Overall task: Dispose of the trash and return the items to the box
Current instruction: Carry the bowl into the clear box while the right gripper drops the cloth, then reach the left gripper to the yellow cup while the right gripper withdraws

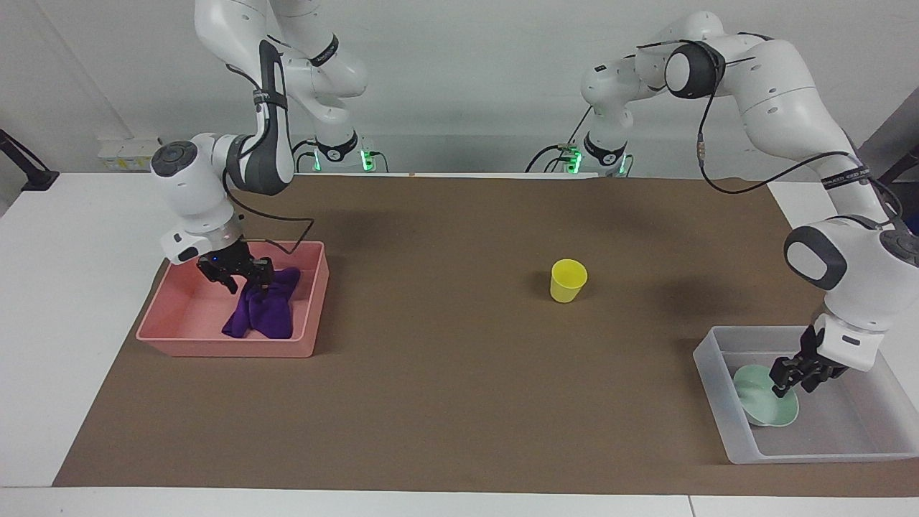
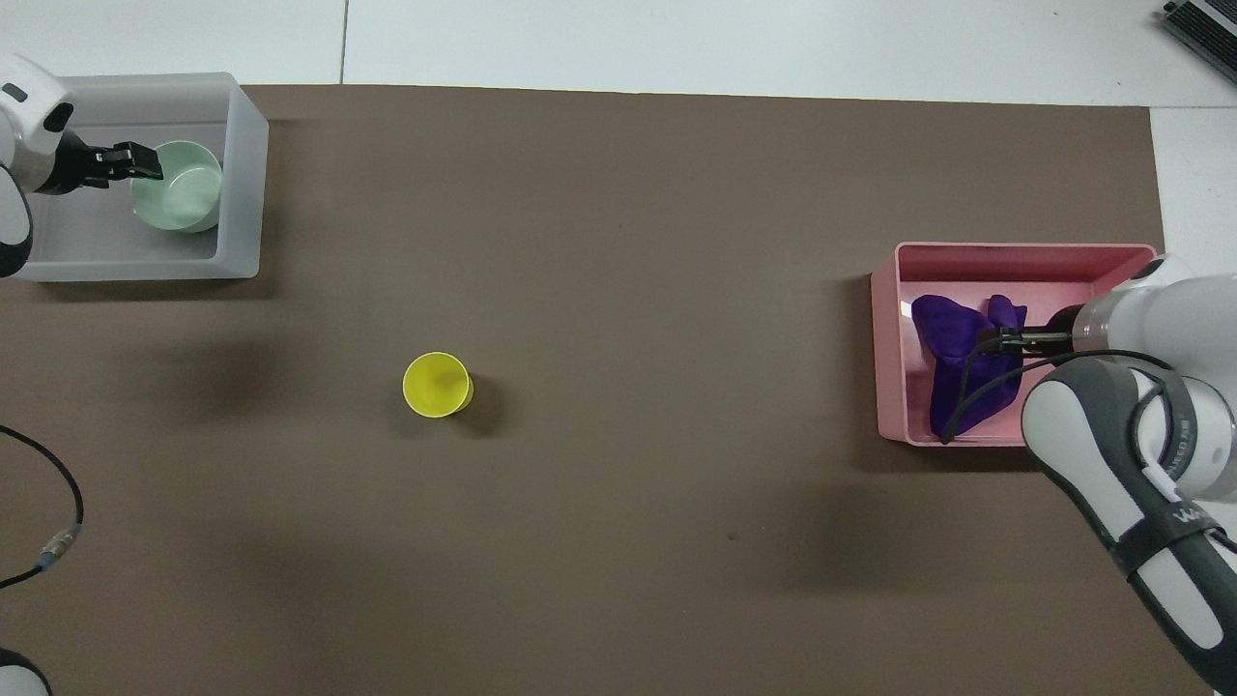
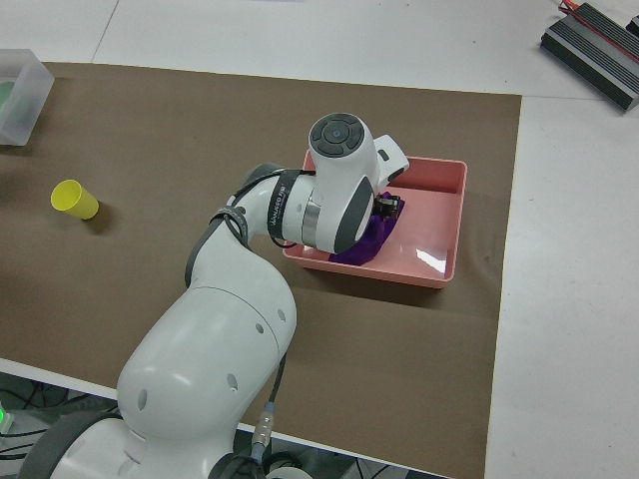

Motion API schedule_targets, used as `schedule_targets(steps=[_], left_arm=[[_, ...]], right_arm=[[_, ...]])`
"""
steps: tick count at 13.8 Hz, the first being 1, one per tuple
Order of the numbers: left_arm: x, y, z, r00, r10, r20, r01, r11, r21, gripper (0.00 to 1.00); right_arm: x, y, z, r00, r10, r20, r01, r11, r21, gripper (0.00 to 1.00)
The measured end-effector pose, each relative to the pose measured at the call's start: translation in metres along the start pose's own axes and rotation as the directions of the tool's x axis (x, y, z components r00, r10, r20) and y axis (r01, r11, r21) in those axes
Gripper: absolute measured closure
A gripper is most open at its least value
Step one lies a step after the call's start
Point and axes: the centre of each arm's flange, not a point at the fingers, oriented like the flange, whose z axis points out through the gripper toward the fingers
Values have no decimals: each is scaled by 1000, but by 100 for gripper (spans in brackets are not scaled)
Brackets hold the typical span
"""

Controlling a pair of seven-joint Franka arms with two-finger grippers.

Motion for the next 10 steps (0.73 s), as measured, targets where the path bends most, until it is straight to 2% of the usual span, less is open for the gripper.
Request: schedule_targets(steps=[1,2,6,10], left_arm=[[2,10,-19,1000,14,-6,-14,1000,-3,9],[2,23,-42,1000,31,-6,-31,1000,-6,0],[-32,79,-116,995,102,18,-101,995,-18,0],[-100,151,-133,986,139,90,-136,990,-39,0]], right_arm=[[5,-4,-8,1000,-7,-17,7,1000,0,6],[10,-7,-19,999,-14,-31,14,1000,0,0],[21,-26,-60,1000,4,-26,-4,1000,6,0],[24,-83,-102,999,49,-1,-49,999,-20,0]])
